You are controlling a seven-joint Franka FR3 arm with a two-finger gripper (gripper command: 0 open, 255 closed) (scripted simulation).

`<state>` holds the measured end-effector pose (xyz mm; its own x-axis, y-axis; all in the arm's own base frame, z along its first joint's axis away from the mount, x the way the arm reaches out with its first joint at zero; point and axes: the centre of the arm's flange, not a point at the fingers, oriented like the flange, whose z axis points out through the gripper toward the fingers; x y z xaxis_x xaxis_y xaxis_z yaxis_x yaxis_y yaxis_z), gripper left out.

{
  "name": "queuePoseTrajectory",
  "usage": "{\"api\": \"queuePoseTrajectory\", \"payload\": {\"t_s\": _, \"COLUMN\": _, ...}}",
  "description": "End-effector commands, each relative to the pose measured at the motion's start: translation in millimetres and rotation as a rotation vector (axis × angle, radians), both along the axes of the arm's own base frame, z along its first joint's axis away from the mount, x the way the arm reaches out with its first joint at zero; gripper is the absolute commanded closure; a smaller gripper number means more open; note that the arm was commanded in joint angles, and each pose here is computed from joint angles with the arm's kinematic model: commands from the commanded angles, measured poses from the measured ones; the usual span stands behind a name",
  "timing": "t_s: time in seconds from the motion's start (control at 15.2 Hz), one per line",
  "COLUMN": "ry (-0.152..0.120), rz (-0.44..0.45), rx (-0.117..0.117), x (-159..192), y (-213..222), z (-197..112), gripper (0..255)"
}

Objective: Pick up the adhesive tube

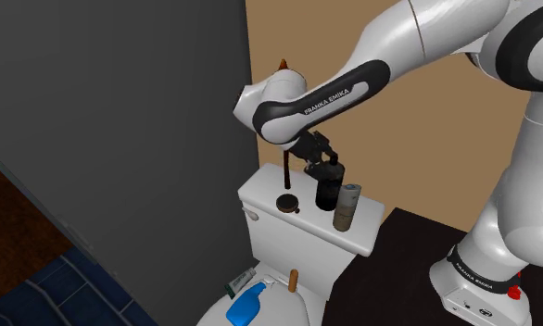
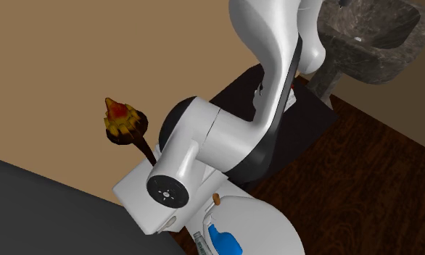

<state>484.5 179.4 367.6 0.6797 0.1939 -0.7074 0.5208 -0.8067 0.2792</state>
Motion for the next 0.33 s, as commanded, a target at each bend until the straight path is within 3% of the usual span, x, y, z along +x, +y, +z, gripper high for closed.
{"api": "queuePoseTrajectory", "payload": {"t_s": 0.0, "ry": 0.000, "rz": 0.000, "rx": 0.000, "x": -1.0, "y": 0.3, "z": 12.5, "gripper": 255}}
{"api": "queuePoseTrajectory", "payload": {"t_s": 0.26, "ry": 0.000, "rz": 0.000, "rx": 0.000, "x": -1.0, "y": 0.3, "z": 23.8, "gripper": 255}}
